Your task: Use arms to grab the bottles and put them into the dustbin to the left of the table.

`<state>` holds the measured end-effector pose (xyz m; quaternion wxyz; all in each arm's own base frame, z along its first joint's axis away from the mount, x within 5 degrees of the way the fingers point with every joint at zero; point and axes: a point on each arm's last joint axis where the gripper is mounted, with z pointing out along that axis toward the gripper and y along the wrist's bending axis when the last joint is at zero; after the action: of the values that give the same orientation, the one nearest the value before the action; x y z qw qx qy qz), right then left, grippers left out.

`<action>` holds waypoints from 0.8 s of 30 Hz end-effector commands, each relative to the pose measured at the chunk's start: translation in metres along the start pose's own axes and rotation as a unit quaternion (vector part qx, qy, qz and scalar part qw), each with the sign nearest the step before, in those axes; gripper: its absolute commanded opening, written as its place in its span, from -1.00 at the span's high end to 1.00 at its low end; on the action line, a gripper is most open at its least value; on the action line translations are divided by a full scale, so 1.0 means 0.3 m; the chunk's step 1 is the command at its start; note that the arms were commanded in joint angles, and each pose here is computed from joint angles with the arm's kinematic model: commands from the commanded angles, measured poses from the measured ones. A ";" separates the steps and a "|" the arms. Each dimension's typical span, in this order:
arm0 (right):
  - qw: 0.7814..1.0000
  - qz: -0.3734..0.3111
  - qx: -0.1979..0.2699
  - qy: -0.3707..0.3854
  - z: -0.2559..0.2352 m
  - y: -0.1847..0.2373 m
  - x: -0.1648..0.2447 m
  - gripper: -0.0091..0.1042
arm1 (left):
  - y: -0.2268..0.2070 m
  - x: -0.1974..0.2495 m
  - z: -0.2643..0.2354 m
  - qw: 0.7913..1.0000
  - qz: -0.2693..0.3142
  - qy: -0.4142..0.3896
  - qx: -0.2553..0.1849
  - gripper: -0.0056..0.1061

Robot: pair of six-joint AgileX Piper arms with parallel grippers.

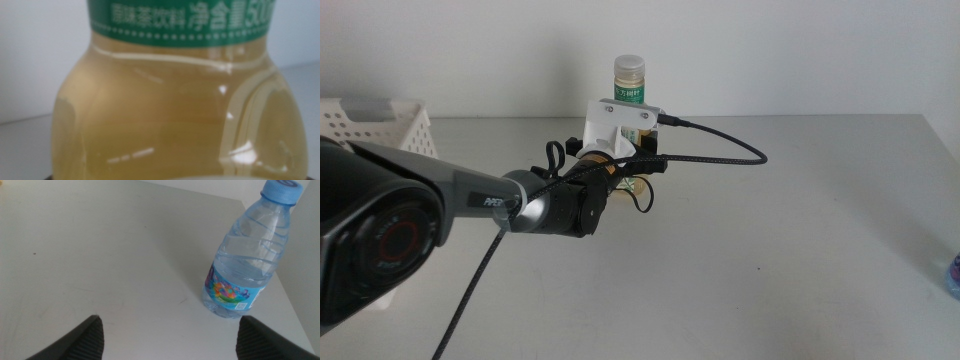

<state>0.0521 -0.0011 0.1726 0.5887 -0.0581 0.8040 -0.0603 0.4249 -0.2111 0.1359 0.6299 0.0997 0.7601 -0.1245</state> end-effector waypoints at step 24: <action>0.999 -0.007 0.013 -0.041 -0.006 -0.006 -0.022 -0.36 | 0.087 -0.681 -0.619 0.973 -0.088 0.200 0.079 0.93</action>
<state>0.0521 -0.0011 0.1726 0.5887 -0.0581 0.8040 -0.0603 0.3043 -0.1363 0.3273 0.3913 0.1360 0.8900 -0.1906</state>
